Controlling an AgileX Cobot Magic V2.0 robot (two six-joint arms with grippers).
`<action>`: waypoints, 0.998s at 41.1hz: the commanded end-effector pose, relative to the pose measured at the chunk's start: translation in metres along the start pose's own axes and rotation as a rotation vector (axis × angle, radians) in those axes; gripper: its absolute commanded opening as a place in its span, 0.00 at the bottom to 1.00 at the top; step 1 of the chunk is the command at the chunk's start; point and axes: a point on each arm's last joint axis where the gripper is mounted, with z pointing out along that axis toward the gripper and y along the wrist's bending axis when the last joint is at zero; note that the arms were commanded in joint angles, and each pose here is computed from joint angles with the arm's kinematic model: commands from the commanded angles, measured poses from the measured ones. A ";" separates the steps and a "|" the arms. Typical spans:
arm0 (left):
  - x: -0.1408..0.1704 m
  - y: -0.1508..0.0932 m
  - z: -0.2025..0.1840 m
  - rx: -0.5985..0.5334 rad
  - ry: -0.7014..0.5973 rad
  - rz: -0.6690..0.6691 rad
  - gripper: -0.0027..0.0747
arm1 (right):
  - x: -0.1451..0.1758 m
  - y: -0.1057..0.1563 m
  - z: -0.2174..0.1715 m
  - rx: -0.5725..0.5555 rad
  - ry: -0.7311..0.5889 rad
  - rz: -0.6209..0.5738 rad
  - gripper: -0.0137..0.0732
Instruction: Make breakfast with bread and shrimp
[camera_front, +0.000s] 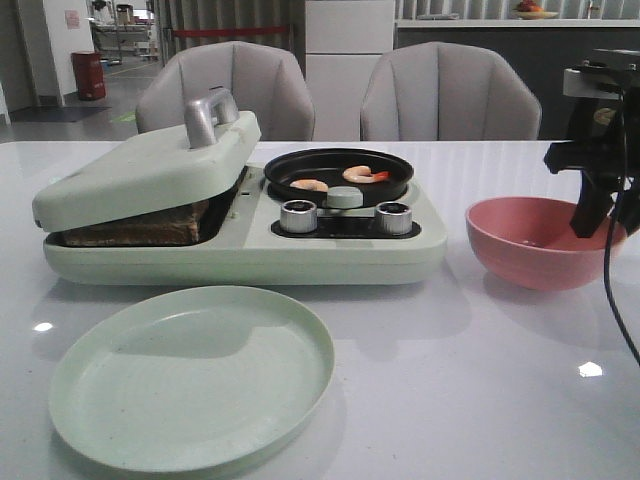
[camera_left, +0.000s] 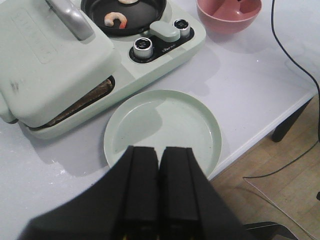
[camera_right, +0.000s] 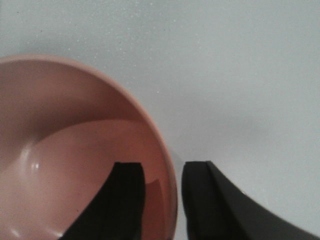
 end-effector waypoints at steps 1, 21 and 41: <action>-0.013 -0.002 -0.006 0.020 -0.102 -0.006 0.17 | -0.014 -0.001 -0.027 0.014 -0.101 -0.024 0.65; -0.013 -0.002 -0.006 0.020 -0.102 -0.007 0.17 | 0.019 0.038 -0.137 0.069 -0.271 -0.272 0.64; -0.013 -0.002 -0.006 0.020 -0.102 -0.007 0.17 | 0.132 0.056 -0.220 -0.006 -0.267 -0.286 0.64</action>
